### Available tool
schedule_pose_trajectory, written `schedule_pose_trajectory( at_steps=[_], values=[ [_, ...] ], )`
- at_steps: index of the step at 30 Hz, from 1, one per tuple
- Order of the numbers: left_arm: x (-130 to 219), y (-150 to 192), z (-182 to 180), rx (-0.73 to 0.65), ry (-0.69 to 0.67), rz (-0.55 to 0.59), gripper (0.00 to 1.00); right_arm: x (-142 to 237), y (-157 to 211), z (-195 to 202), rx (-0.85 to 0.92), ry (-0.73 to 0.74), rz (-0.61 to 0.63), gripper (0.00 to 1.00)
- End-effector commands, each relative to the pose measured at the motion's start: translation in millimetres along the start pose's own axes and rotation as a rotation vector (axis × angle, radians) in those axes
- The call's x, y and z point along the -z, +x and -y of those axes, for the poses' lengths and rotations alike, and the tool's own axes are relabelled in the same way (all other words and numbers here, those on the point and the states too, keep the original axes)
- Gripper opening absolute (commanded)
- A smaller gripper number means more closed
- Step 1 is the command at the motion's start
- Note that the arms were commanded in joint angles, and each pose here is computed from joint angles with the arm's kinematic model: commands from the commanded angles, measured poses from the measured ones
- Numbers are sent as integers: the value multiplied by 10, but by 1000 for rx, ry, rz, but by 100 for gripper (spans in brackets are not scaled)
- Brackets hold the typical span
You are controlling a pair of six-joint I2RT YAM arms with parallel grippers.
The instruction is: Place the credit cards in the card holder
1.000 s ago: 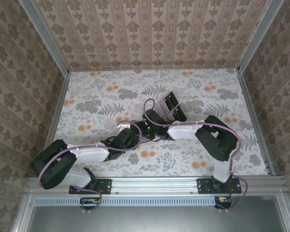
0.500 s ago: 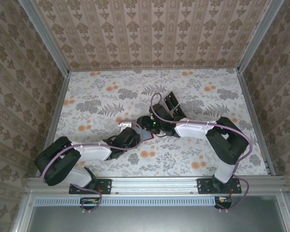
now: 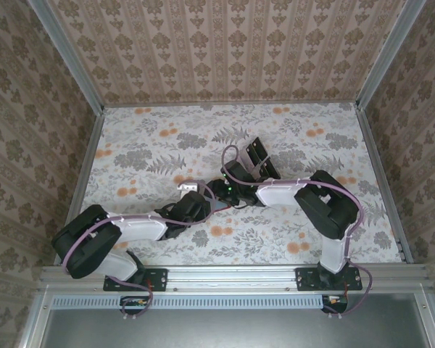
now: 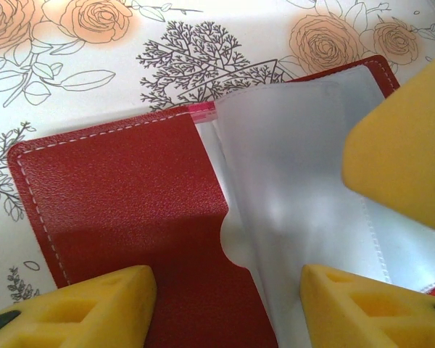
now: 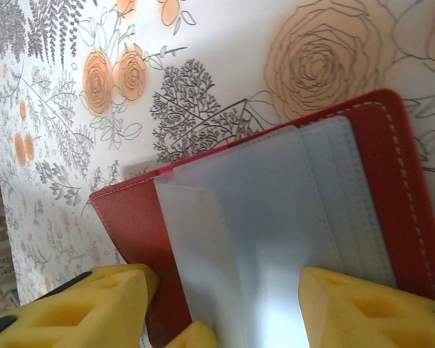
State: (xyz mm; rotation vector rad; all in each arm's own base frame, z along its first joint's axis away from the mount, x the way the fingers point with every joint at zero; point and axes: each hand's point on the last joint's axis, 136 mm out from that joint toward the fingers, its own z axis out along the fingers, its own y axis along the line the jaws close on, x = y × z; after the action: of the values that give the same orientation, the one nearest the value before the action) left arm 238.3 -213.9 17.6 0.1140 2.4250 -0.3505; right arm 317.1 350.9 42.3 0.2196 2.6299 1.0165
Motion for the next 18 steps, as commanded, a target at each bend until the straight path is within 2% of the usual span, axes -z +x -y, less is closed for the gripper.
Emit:
schedule_pose_trajectory(
  at_steps=[1,18],
  values=[
    [5,875,-406,-57,-100,-321,59,-69,39,-101,38,-35,-30,59],
    [-6,857,-365,-61,-84,-315,59,-4,90,-337,73,-84,-48,58]
  ],
)
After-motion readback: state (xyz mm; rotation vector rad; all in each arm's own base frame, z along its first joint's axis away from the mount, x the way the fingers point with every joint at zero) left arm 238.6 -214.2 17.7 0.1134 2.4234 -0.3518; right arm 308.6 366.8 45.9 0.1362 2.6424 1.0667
